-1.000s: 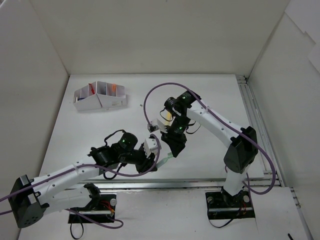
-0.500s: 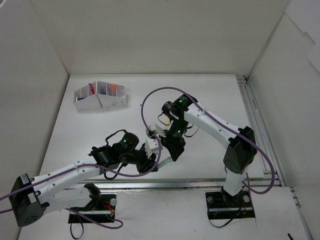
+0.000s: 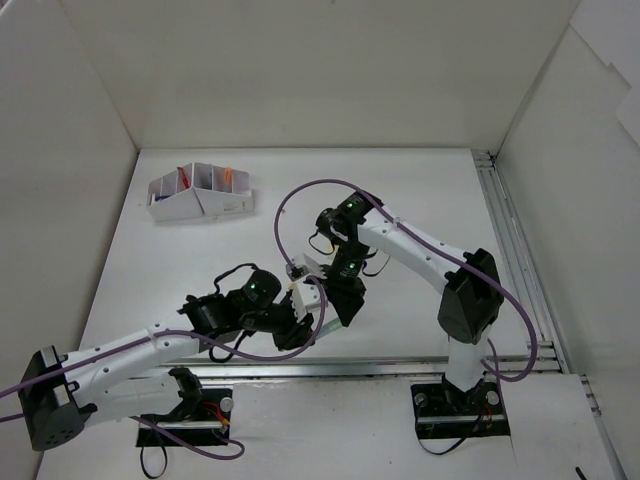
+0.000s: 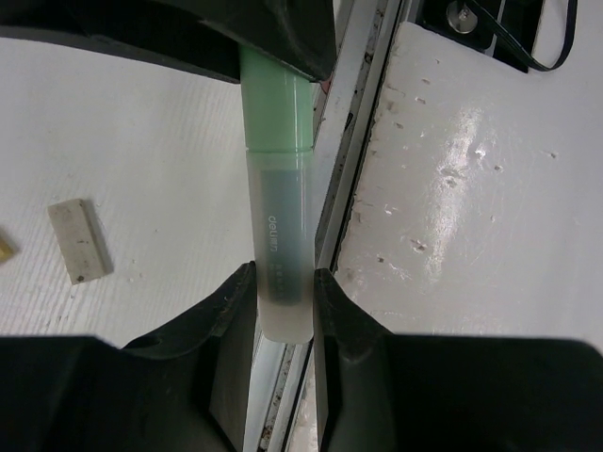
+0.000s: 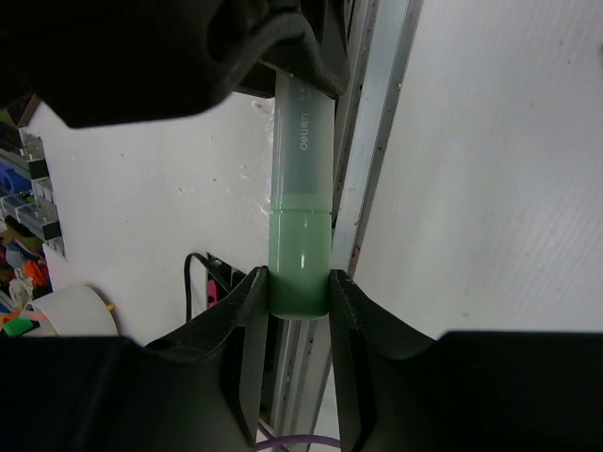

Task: Sort the stationery into containers
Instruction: Close the pen cap on the pen.

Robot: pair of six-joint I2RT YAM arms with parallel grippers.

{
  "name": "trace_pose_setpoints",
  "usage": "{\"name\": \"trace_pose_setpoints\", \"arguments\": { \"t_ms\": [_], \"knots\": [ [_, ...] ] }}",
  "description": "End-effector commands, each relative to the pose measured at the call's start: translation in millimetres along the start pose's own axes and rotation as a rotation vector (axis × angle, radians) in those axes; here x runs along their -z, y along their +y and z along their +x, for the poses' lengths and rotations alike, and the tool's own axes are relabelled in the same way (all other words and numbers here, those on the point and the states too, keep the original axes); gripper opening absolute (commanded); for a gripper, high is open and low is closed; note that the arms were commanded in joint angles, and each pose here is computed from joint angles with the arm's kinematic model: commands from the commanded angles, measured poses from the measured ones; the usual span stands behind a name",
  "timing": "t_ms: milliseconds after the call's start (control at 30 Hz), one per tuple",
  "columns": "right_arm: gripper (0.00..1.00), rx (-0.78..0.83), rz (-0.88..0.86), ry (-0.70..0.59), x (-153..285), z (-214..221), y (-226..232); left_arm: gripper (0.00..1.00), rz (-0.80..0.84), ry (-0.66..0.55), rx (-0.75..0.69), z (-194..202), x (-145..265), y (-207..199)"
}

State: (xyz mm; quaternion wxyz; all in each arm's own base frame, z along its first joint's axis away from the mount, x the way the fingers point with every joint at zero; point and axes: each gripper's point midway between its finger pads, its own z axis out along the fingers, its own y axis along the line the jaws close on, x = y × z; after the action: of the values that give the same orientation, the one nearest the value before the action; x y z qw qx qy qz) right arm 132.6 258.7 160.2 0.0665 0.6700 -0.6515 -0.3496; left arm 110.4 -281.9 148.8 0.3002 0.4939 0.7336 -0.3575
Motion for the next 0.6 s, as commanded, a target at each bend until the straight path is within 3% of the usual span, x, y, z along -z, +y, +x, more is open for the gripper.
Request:
{"name": "trace_pose_setpoints", "arguments": {
  "t_ms": [0,100,267,567],
  "knots": [
    [0.0,0.004,-0.192,-0.055,-9,-15,40,0.0,-0.047,-0.314,-0.184,-101,20,0],
    [0.0,0.045,-0.221,-0.078,-15,-22,44,0.0,-0.074,-0.359,-0.232,-122,22,5],
    [0.0,0.129,-0.121,-0.189,-14,-35,44,0.0,-0.089,-0.366,-0.281,-129,17,5],
    [0.0,0.132,-0.064,-0.271,-16,-46,40,0.0,-0.061,-0.568,-0.434,-189,26,-6]
  ]
}}
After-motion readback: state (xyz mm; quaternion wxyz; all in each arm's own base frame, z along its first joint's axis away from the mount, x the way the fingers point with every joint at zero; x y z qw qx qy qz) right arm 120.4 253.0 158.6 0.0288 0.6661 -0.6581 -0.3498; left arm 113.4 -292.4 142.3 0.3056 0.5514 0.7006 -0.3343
